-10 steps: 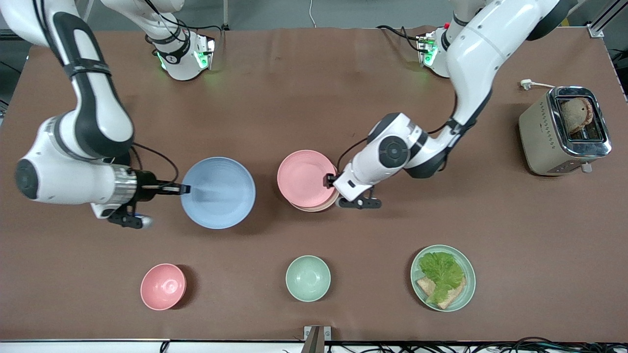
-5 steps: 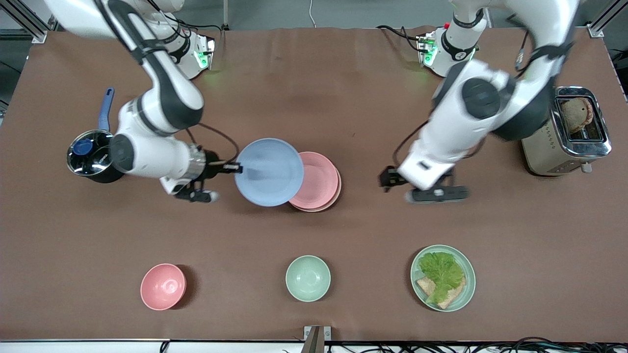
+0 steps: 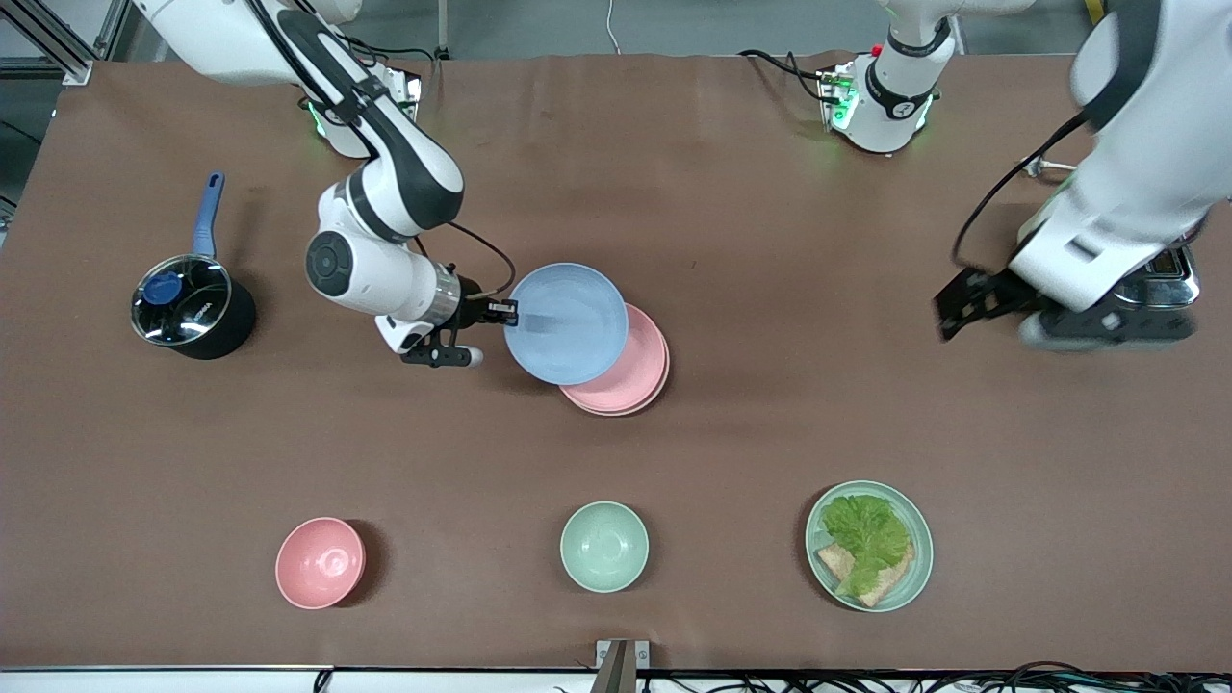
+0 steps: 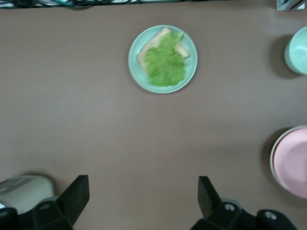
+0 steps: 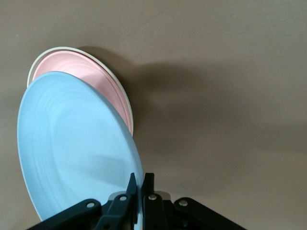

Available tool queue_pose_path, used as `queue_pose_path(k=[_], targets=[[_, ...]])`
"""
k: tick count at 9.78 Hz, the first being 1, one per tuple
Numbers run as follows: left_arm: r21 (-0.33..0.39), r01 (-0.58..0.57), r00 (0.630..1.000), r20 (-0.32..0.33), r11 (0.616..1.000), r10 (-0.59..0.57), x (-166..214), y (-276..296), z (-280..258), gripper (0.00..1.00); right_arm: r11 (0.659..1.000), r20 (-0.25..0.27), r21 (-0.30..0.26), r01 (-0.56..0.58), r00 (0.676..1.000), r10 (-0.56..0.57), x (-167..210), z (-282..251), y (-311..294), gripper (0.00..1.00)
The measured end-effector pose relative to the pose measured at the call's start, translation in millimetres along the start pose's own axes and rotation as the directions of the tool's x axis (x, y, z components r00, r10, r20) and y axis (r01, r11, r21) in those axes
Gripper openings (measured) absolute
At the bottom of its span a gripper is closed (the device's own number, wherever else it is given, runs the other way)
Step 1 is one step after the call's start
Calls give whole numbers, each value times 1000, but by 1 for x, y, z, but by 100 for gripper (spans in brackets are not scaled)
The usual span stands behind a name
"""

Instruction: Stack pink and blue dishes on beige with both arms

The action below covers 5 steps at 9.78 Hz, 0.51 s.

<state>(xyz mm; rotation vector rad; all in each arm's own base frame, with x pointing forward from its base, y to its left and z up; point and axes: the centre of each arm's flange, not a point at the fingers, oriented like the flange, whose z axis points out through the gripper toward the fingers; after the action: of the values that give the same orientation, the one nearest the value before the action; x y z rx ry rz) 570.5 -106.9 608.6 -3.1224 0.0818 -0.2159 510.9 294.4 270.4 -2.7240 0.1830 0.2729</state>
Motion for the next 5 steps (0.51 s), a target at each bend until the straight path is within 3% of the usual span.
queue_pose_path(k=[5], targets=[[17, -20, 999, -50, 1000, 21, -41, -77, -88, 100, 999, -36, 51, 9, 999, -7, -2, 53, -10, 7]])
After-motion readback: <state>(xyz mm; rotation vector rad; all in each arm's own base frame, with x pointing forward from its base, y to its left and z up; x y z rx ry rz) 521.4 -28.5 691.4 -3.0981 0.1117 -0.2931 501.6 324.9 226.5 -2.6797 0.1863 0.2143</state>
